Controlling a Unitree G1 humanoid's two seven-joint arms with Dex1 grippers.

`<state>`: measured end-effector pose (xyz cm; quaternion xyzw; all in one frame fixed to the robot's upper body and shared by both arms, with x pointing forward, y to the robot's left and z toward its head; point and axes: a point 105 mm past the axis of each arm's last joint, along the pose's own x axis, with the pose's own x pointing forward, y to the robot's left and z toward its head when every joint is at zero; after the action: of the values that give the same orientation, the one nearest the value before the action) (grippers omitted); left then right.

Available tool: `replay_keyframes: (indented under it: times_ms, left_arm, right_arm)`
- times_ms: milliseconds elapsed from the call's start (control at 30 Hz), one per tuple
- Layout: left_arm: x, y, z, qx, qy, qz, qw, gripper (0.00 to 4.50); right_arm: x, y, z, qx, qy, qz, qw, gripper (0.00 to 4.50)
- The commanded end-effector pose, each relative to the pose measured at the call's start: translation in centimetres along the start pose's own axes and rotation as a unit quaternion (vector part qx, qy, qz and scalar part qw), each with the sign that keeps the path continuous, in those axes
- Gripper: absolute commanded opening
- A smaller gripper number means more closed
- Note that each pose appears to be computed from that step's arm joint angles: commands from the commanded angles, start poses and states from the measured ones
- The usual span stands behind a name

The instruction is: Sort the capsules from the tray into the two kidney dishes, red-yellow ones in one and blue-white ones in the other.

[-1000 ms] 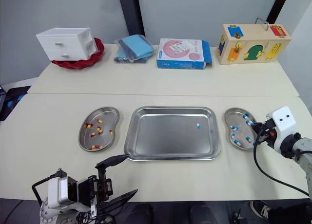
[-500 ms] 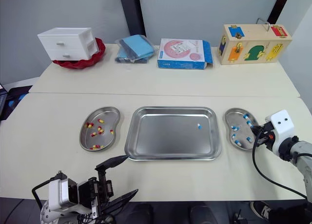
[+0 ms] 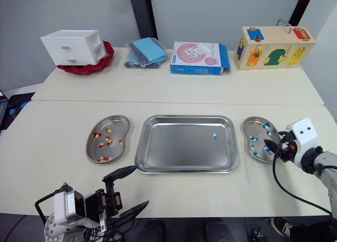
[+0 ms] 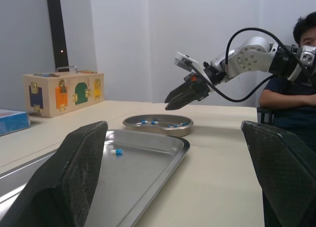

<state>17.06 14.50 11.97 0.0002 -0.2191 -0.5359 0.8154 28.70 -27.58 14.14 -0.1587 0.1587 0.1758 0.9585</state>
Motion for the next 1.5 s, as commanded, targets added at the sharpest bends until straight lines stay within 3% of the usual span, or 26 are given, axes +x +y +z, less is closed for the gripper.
replay_keyframes:
  times_ms: [33,267,433,600,867,1233,1400,1500]
  left_arm:
    - [-0.2,0.1,0.3,0.011,0.003,-0.001,1.0,4.5]
    - [-0.4,0.2,0.2,0.011,0.013,0.005,1.0,4.5]
    - [-1.1,2.5,0.2,0.013,0.058,0.063,0.996,4.5]
    - [-4.4,6.9,1.2,-0.013,0.182,0.173,0.968,4.5]
    - [-10.8,10.4,5.0,-0.018,0.321,0.271,0.907,4.5]
    - [-13.6,11.4,5.4,-0.012,0.361,0.27,0.892,4.5]
    - [-13.3,10.7,4.7,-0.011,0.36,0.247,0.9,4.5]
    - [-12.7,9.8,4.1,-0.009,0.35,0.218,0.911,4.5]
  right_arm:
    - [-0.4,-0.3,1.0,-0.018,-0.015,-0.006,1.0,4.47]
    - [-0.6,-0.3,1.0,-0.019,-0.019,0.004,1.0,4.47]
    - [-1.9,0.4,1.4,-0.02,-0.044,0.057,0.997,4.47]
    - [-5.0,1.9,-0.3,-0.048,-0.04,0.163,0.985,4.47]
    - [-8.1,0.5,-4.9,-0.068,0.071,0.209,0.973,4.47]
    - [-7.6,-0.1,-5.3,-0.071,0.067,0.203,0.974,4.47]
    - [-7.8,0.3,-4.8,-0.076,0.063,0.211,0.973,4.47]
    - [-7.2,1.9,-2.6,-0.065,0.032,0.232,0.97,4.47]
